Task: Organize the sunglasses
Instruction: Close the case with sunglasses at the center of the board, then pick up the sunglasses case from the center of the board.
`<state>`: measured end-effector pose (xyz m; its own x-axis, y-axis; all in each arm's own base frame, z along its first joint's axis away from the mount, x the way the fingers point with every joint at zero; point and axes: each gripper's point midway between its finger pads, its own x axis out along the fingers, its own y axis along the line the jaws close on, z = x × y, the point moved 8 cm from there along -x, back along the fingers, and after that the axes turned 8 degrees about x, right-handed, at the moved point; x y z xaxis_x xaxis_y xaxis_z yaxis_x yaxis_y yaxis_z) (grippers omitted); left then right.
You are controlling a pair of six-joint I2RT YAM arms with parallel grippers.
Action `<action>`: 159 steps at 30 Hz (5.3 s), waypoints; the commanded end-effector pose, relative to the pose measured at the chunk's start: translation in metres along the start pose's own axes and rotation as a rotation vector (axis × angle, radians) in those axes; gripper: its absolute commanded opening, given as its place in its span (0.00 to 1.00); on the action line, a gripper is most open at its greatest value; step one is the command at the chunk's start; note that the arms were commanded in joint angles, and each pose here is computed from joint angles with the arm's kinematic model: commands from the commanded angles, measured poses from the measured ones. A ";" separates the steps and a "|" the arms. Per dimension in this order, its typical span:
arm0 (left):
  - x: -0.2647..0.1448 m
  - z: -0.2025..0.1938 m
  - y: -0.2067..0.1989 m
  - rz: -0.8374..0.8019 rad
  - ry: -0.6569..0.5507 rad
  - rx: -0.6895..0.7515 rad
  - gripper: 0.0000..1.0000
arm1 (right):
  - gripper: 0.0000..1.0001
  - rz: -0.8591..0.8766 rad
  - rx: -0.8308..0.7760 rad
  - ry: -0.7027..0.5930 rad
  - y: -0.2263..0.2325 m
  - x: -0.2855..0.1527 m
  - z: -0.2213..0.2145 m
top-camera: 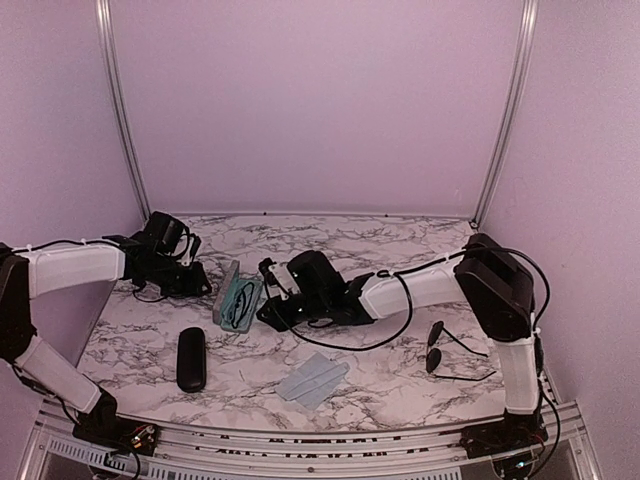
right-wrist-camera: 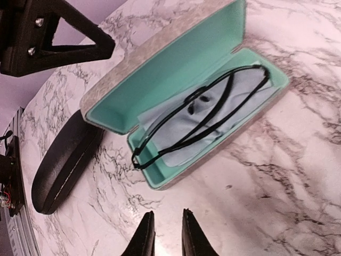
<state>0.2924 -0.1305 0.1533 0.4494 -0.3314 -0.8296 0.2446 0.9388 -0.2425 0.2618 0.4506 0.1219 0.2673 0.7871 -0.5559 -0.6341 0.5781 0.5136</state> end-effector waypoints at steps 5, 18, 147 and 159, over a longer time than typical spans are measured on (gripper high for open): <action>0.003 0.036 -0.002 0.054 0.009 0.095 0.27 | 0.19 -0.007 0.015 -0.044 -0.026 0.002 0.025; 0.021 0.039 -0.009 -0.017 0.068 0.099 0.24 | 0.13 -0.051 0.038 0.009 -0.050 0.052 0.016; -0.073 -0.106 -0.007 0.239 -0.060 -0.231 0.99 | 0.45 -0.351 -0.076 0.008 -0.021 -0.166 -0.016; -0.034 -0.134 -0.019 0.276 0.025 -0.210 0.97 | 0.47 -0.386 -0.057 0.025 -0.033 -0.162 -0.034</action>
<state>0.1558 -0.1179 0.1282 0.4558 -0.0711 -0.8872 -0.0524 0.9929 -0.1065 0.2127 0.2916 0.1674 0.4505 0.4983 -0.7408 -0.5375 0.8139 0.2206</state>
